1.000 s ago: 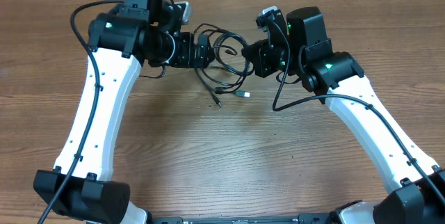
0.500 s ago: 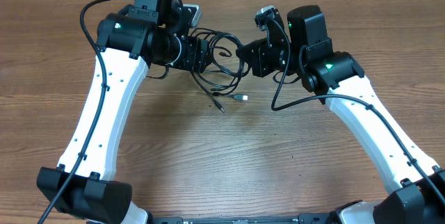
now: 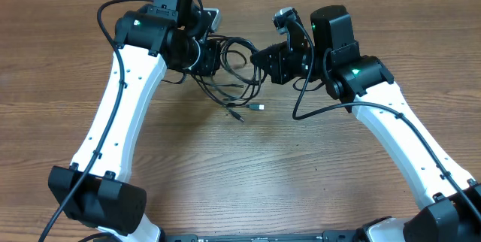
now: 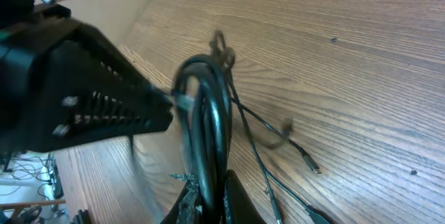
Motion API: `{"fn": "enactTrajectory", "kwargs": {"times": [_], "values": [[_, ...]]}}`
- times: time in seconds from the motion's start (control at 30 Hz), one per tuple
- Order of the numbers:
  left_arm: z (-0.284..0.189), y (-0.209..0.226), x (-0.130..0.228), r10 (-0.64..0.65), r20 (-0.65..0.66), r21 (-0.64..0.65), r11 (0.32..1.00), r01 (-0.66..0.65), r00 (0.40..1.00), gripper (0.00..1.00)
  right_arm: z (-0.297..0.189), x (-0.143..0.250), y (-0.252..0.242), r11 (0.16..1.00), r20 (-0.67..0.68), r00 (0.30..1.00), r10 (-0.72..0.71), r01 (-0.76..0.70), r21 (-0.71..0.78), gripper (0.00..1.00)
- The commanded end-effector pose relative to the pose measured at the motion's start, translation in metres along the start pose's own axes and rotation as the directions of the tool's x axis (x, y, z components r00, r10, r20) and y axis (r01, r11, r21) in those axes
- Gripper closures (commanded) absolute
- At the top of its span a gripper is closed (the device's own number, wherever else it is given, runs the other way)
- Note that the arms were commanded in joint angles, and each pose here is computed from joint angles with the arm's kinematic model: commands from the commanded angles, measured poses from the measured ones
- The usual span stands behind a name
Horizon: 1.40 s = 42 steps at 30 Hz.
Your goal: Untangle cables
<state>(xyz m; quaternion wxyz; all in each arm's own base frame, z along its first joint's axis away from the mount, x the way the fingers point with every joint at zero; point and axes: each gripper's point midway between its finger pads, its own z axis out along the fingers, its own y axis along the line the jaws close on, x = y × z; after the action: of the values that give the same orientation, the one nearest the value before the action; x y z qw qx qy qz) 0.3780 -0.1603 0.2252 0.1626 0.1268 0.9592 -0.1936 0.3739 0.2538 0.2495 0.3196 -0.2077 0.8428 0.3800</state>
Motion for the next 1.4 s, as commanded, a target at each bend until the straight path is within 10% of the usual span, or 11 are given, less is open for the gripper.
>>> {"fn": "enactTrajectory", "kwargs": {"times": [0.0,0.4,0.67,1.37], "values": [[0.005,-0.001,-0.001,-0.02,-0.01,0.0,1.0,0.02,1.0,0.96,-0.018,-0.02,0.02,0.998,0.062,0.997,-0.041,0.043,-0.037,0.96],[0.002,0.011,0.013,-0.197,-0.046,-0.082,0.978,0.192,0.979,0.96,-0.018,-0.018,0.004,0.999,0.057,0.998,-0.021,0.018,0.048,0.96],[-0.03,0.05,0.027,-0.438,0.096,-0.326,0.835,0.444,0.894,0.96,-0.022,-0.019,-0.027,0.973,0.084,0.996,0.036,-0.054,0.223,0.96],[-0.136,0.014,0.026,-0.466,0.397,-0.115,0.829,0.547,0.791,0.94,-0.027,-0.013,-0.046,0.943,0.079,0.996,0.05,-0.073,0.326,0.96]]}}
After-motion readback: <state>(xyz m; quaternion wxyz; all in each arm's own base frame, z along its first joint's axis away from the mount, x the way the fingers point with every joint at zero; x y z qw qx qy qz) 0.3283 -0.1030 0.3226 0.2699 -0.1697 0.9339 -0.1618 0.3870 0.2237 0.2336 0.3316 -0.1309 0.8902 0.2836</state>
